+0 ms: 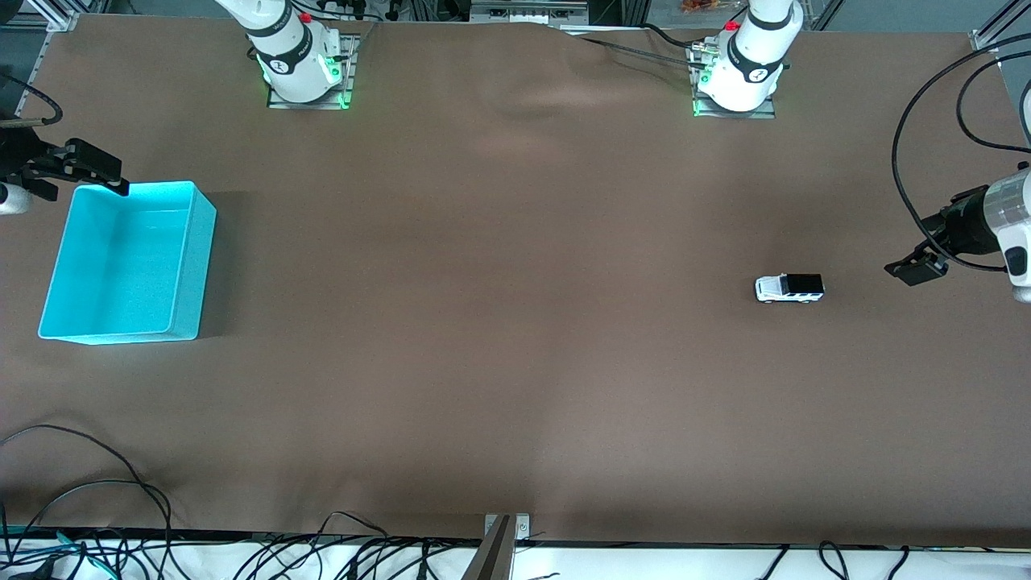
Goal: Wind and store white jeep toy
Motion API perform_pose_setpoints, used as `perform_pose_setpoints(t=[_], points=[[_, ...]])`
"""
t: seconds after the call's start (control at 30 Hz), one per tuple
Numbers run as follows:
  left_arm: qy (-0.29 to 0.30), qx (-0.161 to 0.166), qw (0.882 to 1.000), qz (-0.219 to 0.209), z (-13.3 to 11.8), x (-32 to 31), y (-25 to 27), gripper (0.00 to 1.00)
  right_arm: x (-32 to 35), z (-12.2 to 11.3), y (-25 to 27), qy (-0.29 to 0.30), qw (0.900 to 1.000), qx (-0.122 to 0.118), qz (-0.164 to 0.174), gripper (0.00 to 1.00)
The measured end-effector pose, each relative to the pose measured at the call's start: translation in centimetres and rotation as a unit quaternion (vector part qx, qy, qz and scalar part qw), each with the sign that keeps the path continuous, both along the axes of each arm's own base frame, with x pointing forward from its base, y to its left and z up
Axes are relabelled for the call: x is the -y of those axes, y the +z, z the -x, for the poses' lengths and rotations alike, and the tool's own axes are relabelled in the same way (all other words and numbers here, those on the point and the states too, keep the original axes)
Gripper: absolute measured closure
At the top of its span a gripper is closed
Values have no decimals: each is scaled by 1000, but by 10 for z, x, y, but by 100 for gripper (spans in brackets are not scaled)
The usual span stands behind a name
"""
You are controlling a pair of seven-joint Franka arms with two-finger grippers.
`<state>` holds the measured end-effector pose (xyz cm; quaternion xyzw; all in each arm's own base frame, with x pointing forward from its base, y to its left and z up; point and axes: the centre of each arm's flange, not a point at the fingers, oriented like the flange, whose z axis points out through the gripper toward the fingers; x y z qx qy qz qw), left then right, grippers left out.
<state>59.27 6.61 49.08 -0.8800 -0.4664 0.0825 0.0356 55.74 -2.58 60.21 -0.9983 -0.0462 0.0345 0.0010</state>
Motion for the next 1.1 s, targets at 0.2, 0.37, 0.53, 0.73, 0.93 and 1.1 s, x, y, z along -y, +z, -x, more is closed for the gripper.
perform_pose_setpoints(t=[0.2, 0.37, 0.53, 0.73, 0.93, 1.1], points=[[122, -14, 992, -21, -8, 1, -23, 0, 0, 0, 0, 0, 1000, 0, 0, 0], [205, -13, 978, -37, -13, 1, -43, 0, 0, 0, 0, 0, 1000, 0, 0, 0], [260, -10, 964, -46, -9, 1, -75, 0, 0, 0, 0, 0, 1000, 1, 0, 0], [310, -3, 949, -53, -1, -1, -110, 0, 0, 0, 1, 0, 1000, 1, 0, 0], [330, 5, 942, -54, 8, -4, -138, 0, 0, 0, 1, 0, 1000, 1, 0, 0], [333, 16, 941, -52, 19, -2, -167, 0, 0, 0, 1, 0, 1000, 1, 0, 0]])
